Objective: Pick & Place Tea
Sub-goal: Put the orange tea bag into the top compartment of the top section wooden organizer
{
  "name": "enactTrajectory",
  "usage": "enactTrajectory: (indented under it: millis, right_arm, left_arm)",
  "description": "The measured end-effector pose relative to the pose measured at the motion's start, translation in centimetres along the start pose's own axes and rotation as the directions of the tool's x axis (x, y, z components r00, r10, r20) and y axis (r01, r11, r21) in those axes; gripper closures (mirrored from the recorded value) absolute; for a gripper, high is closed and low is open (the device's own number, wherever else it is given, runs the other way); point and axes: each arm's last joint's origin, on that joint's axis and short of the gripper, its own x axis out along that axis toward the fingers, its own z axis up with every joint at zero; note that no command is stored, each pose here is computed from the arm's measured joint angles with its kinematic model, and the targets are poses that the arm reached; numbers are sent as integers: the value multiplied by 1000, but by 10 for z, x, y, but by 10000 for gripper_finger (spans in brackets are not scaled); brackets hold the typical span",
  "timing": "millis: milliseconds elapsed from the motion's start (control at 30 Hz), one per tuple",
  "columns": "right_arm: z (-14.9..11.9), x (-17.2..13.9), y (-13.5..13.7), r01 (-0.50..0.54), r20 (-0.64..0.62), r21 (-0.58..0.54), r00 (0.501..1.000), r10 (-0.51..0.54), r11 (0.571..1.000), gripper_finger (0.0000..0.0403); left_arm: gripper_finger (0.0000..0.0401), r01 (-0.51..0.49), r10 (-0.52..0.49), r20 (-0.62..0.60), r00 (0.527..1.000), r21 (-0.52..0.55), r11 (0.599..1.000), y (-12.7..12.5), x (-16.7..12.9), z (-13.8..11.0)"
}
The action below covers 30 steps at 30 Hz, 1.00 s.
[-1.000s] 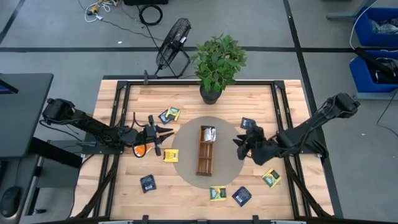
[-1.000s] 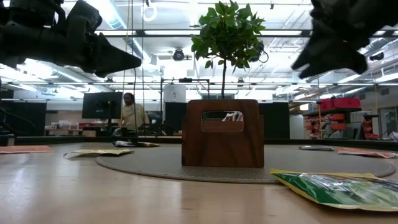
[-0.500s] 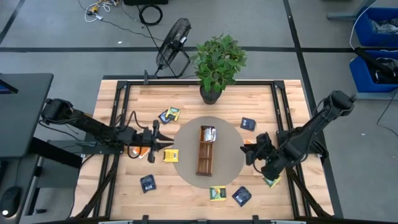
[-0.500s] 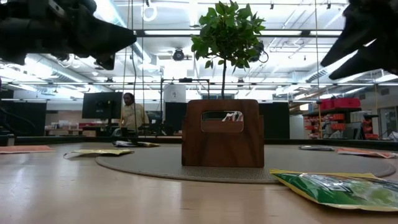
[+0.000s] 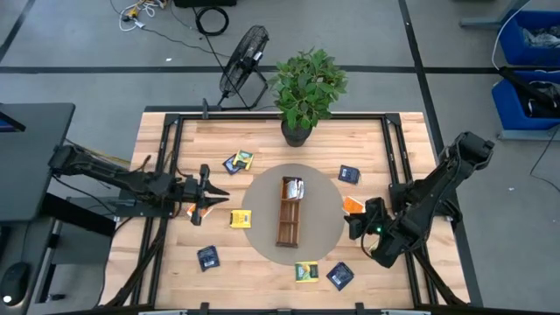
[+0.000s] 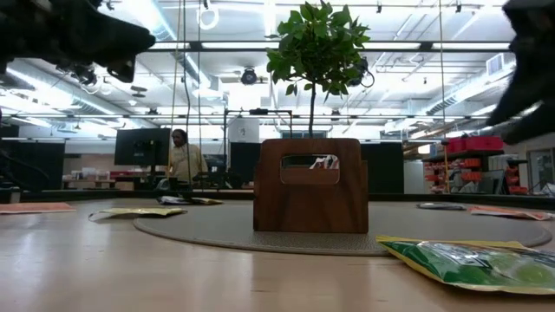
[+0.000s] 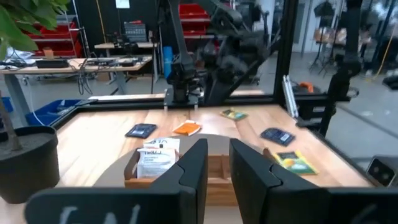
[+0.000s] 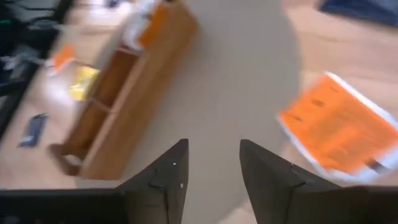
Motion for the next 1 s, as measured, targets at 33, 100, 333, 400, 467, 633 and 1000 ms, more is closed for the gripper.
enactTrajectory:
  millis: [33, 100, 333, 400, 467, 633, 1000]
  right_arm:
    - [1, 0, -3, 33, -14, 23, 999, -33, 999, 250]
    - [2, 0, -8, 119, -54, 54, 992, -116, 991, 250]
    - [2, 5, -7, 198, -143, 82, 972, -185, 977, 250]
    - [1, 6, -5, 179, -165, 14, 971, -174, 984, 250]
    - [0, 5, -6, 217, -202, 9, 957, -210, 976, 250]
    - [2, 5, -11, 265, -197, -24, 944, -264, 964, 250]
    - [1, 8, -6, 75, -224, -556, 946, -236, 828, 250]
  left_arm:
    - [332, 0, 0, 2, 1000, -5, 1000, 1, -2, 1]
    - [332, 0, 0, 11, 1000, -9, 1000, 1, -5, 2]
    - [332, 4, -4, 2, 1000, 32, 999, 1, -6, 2]
    - [332, 10, -9, -31, 999, 44, 999, 1, -6, -2]
    - [332, 10, -8, -32, 999, 47, 999, 1, -6, -2]
    - [332, 12, -11, -21, 1000, 38, 999, 1, -6, -1]
    - [332, 16, -16, -20, 1000, 25, 1000, 0, -6, -1]
